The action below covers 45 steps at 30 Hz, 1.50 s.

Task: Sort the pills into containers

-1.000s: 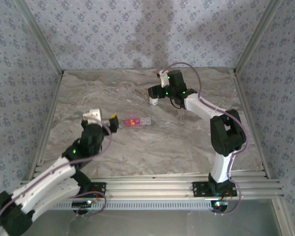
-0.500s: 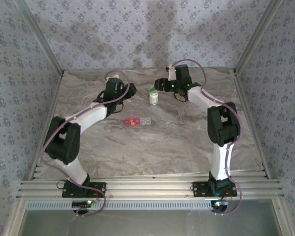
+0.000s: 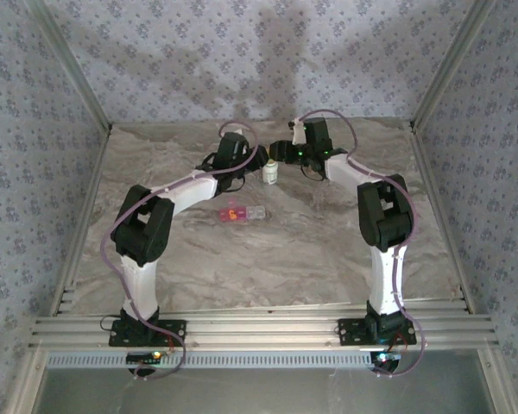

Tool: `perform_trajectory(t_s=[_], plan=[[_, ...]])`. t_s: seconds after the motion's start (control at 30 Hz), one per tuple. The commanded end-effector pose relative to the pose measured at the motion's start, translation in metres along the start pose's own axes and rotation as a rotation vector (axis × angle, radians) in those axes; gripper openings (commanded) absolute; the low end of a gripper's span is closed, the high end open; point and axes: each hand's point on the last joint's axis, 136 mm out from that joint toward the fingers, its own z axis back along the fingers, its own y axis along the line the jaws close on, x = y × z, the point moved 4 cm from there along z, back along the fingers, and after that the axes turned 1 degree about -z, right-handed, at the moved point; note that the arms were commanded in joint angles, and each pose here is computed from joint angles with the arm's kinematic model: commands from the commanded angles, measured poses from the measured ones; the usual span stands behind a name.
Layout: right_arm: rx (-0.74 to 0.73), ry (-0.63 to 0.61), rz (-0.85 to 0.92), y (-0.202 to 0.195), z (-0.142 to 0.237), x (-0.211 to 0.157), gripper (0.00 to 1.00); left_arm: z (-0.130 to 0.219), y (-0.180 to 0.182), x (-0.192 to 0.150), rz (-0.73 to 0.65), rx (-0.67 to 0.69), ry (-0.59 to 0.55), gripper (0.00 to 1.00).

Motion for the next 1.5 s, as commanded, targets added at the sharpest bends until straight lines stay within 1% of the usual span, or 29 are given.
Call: perform_trajectory(t_s=[0.0,0.3,0.47,0.5,0.57,0.77,0.9,1.0,1.1,1.17,1.23,1.33,1.47], plan=[[0.025,0.000,-0.025,-0.004,-0.001,-0.006,0.49,-0.005,-0.006,-0.005,0.000,-0.015,0.018,0.52],[0.007,0.022,-0.025,-0.015,-0.002,-0.024,0.46,-0.016,0.007,-0.022,0.012,0.010,0.049,0.50],[0.011,0.039,-0.038,-0.019,-0.004,-0.036,0.45,-0.022,0.014,-0.040,0.034,0.015,0.077,0.49],[0.010,0.042,-0.039,-0.020,-0.004,-0.039,0.44,-0.024,0.018,-0.044,0.043,0.019,0.085,0.48],[0.000,0.045,-0.039,-0.023,-0.003,-0.045,0.44,-0.027,0.026,-0.055,0.068,0.029,0.098,0.42],[-0.018,0.073,-0.064,-0.032,-0.008,-0.062,0.43,-0.032,0.050,-0.083,0.114,0.061,0.127,0.40],[-0.029,0.091,-0.086,-0.037,-0.014,-0.070,0.42,-0.035,0.065,-0.100,0.134,0.087,0.145,0.35],[-0.045,0.101,-0.106,-0.041,-0.018,-0.076,0.41,-0.035,0.077,-0.112,0.158,0.101,0.148,0.29],[-0.038,0.097,-0.126,-0.041,-0.020,-0.078,0.40,-0.036,0.085,-0.122,0.163,0.119,0.161,0.27],[-0.016,0.077,-0.143,-0.036,-0.018,-0.070,0.40,-0.035,0.087,-0.120,0.152,0.124,0.159,0.27],[-0.006,0.046,-0.145,-0.030,-0.013,-0.055,0.40,-0.033,0.082,-0.111,0.139,0.118,0.149,0.27],[0.002,0.004,-0.130,-0.017,-0.004,-0.030,0.40,-0.028,0.069,-0.086,0.103,0.108,0.119,0.27],[0.034,-0.063,-0.158,-0.004,0.012,0.005,0.41,-0.020,0.039,-0.046,0.052,0.075,0.066,0.28]])
